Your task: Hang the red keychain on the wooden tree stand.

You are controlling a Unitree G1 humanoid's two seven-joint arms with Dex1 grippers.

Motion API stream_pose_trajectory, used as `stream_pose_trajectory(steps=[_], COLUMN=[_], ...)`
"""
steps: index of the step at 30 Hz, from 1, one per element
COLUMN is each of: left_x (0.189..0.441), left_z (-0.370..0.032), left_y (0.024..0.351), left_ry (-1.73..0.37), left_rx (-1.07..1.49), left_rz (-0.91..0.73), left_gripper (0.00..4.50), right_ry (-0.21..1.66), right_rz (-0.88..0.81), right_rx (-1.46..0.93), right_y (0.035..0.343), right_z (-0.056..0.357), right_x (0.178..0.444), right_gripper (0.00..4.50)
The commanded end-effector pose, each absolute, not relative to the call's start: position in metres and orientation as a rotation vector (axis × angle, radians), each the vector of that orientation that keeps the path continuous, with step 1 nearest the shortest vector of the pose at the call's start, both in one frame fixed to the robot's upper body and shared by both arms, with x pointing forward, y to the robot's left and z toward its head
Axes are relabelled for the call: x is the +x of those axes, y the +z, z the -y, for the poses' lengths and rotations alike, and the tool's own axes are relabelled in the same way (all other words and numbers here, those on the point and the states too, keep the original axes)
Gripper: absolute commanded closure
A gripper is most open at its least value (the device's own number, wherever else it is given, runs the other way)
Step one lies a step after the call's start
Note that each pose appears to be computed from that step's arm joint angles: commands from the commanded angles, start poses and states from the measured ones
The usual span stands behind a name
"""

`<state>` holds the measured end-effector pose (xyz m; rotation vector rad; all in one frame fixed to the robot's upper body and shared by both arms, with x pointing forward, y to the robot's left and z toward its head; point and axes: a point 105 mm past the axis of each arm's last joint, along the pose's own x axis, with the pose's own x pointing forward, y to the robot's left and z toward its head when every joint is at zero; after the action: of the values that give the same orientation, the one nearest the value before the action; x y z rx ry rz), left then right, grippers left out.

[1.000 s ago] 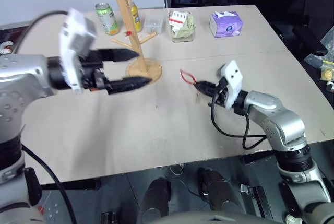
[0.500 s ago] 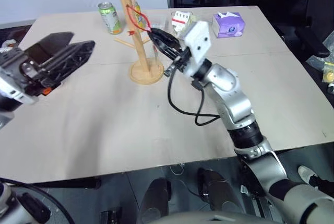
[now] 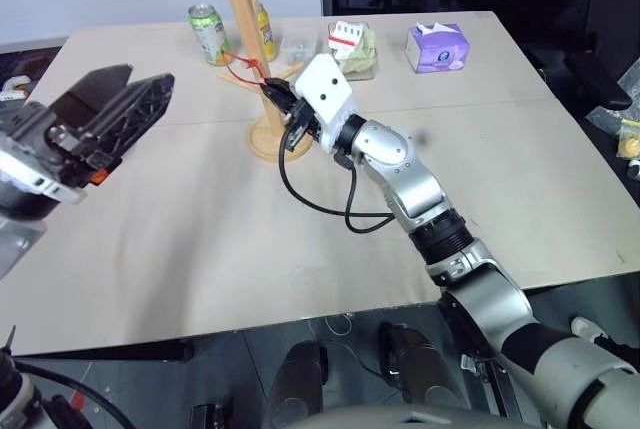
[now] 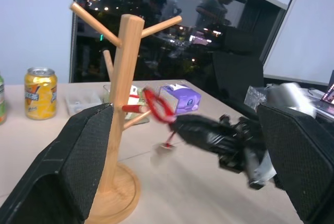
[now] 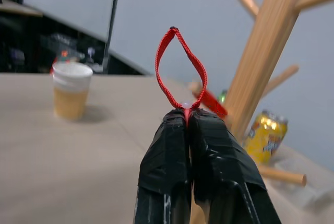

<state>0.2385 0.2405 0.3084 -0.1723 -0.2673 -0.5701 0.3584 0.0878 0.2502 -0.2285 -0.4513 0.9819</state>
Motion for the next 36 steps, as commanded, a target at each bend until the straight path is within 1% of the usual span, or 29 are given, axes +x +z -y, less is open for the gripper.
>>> stream_pose_trajectory(steps=[1, 6, 9, 16, 28, 32, 34, 36], left_x=[0.235, 0.234, 0.233, 0.233, 0.24, 0.24, 0.24, 0.241], left_z=[-0.233, -0.23, -0.229, -0.227, -0.224, -0.225, -0.226, -0.227], left_y=[0.319, 0.32, 0.322, 0.324, 0.323, 0.323, 0.323, 0.322], left_ry=[-0.588, -0.595, -0.595, -0.596, -0.603, -0.603, -0.601, -0.598], left_rx=[-0.134, -0.132, -0.13, -0.123, -0.111, -0.11, -0.109, -0.107], left_rz=[0.312, 0.322, 0.327, 0.33, 0.327, 0.326, 0.324, 0.318], left_gripper=[0.0, 0.0, 0.0, 0.0, 0.0, 0.0, 0.0, 0.0], right_ry=[0.963, 0.906, 0.891, 0.881, 0.879, 0.887, 0.891, 0.897], right_rz=[0.498, 0.49, 0.472, 0.441, 0.412, 0.416, 0.414, 0.405], right_rx=[-0.229, -0.237, -0.266, -0.299, -0.313, -0.316, -0.323, -0.335], right_y=[0.27, 0.272, 0.267, 0.262, 0.264, 0.265, 0.264, 0.261], right_z=[-0.096, -0.093, -0.093, -0.094, -0.095, -0.093, -0.091, -0.086], right_x=[0.354, 0.357, 0.36, 0.364, 0.37, 0.369, 0.368, 0.369], right_gripper=[4.47, 4.47, 4.47, 4.47, 4.47, 3.05, 1.98, 1.09])
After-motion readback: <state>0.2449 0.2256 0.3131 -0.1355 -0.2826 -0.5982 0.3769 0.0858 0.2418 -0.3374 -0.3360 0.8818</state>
